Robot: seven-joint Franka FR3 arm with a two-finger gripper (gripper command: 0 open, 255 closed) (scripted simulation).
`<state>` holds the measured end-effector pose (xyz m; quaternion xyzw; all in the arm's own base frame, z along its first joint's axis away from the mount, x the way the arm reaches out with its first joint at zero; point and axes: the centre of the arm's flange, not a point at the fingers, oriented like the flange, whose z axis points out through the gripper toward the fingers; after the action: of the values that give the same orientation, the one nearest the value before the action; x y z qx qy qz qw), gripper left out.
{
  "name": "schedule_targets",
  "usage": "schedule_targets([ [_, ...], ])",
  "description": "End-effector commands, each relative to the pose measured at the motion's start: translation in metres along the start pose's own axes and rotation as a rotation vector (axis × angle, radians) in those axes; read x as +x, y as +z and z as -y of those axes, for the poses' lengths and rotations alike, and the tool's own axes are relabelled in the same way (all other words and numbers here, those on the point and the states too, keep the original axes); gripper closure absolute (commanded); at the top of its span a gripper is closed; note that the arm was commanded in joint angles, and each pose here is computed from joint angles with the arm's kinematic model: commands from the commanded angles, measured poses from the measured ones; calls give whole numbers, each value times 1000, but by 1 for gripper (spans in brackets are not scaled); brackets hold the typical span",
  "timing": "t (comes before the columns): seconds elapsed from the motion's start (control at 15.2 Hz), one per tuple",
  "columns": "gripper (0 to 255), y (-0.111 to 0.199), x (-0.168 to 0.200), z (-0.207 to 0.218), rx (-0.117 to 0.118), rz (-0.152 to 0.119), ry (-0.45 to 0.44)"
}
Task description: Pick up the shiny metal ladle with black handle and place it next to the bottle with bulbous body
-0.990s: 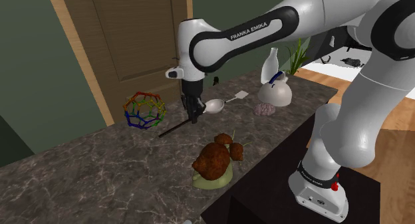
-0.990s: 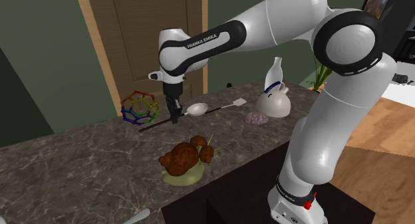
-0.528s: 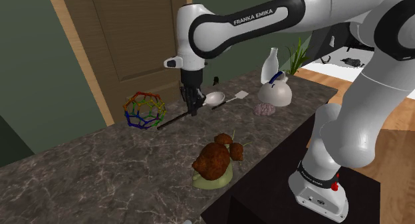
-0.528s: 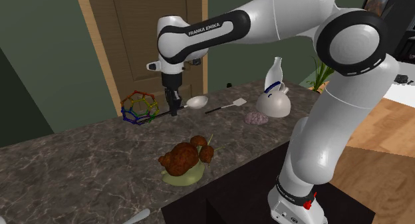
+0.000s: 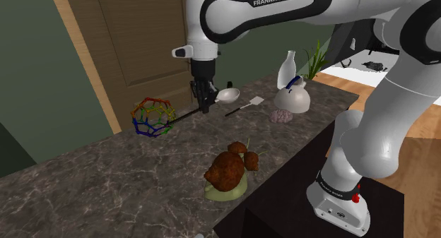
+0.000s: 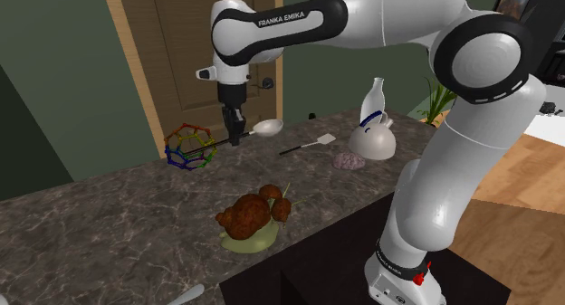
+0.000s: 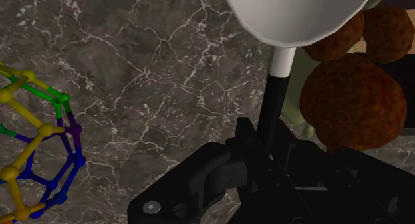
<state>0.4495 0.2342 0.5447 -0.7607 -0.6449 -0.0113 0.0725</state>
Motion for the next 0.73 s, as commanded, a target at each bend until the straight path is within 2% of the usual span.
schedule_targets([
  [0.0, 255, -10, 1, 1, 0, 0, 0],
  [0.66, 255, -62, 6, 6, 0, 0, 0],
])
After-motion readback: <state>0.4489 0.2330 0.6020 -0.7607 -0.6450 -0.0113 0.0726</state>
